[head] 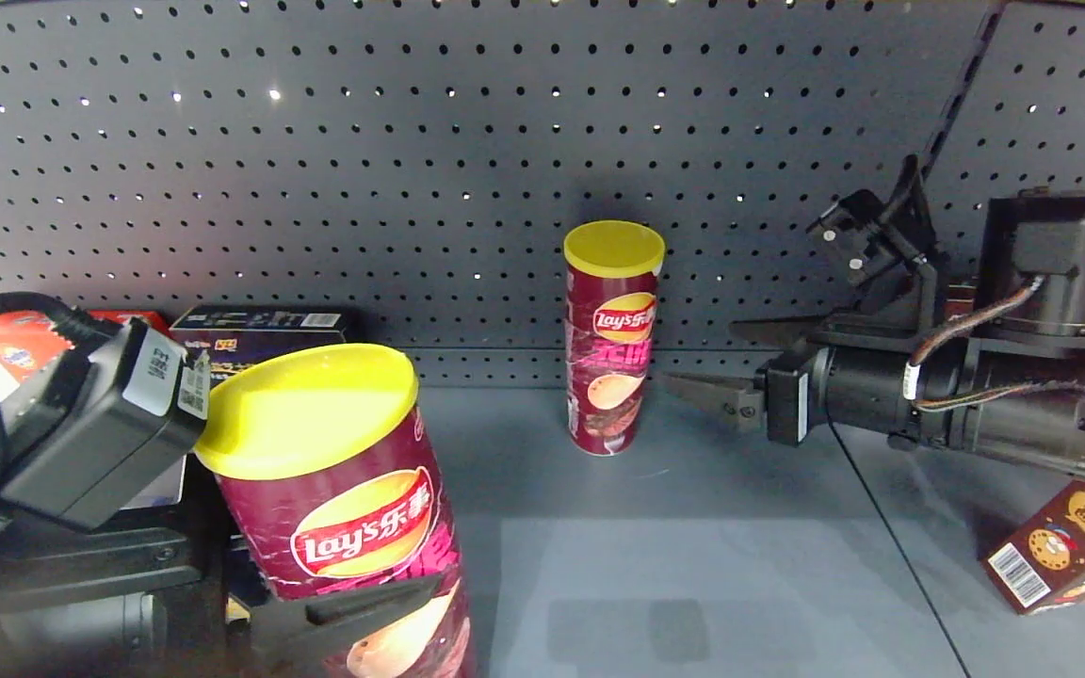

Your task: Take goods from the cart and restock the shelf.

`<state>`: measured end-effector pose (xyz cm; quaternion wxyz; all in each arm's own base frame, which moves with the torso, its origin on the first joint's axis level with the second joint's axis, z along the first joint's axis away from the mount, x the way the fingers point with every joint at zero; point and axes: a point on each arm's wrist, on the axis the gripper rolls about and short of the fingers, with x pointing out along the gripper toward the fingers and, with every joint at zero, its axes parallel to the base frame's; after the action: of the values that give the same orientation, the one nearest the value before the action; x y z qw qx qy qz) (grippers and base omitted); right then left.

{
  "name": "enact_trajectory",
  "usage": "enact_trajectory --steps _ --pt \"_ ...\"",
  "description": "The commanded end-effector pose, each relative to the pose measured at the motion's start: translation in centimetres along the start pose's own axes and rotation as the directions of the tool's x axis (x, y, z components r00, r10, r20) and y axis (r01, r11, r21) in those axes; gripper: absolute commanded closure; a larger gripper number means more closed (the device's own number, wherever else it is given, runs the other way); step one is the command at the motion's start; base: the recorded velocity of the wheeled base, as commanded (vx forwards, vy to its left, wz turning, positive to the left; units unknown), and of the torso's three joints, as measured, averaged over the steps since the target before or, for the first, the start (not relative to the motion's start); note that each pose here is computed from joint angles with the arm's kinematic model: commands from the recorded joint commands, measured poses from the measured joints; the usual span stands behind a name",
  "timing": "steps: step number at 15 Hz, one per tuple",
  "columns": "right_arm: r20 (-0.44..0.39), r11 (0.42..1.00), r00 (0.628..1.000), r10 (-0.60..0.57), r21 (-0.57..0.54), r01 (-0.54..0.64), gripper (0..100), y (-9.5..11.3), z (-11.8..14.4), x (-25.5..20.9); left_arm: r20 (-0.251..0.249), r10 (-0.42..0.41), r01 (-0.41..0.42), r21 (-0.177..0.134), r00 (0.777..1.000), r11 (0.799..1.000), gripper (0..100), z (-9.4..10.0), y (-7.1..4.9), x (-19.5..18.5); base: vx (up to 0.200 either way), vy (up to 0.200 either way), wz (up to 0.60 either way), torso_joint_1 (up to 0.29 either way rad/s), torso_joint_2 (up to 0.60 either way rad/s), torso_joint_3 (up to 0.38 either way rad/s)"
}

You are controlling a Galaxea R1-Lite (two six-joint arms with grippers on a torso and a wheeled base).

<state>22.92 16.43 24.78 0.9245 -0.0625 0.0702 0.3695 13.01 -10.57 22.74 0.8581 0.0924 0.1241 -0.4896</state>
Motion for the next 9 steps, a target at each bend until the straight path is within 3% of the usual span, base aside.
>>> enact_trajectory --steps 1,4,9 --pt "-0.027 1.000 1.000 -0.003 0.005 0.003 0 -0.3 -1.0 1.6 -0.002 0.003 -0.003 -0.002 1.000 1.000 100 0.0 0.1 0.0 0.000 0.000 0.00 0.000 0.00 0.000" --pt "-0.045 1.000 0.999 -0.001 0.008 0.001 0 -0.4 -1.5 2.2 -0.005 0.008 -0.008 -0.005 1.000 1.000 100 -0.1 0.2 0.0 0.000 0.000 0.00 0.000 0.00 0.000" --pt "0.011 1.000 1.000 0.009 0.001 -0.009 0 -0.7 -2.3 4.6 -0.005 0.008 -0.008 -0.005 1.000 1.000 100 -0.1 0.2 0.0 0.000 0.000 0.00 0.000 0.00 0.000"
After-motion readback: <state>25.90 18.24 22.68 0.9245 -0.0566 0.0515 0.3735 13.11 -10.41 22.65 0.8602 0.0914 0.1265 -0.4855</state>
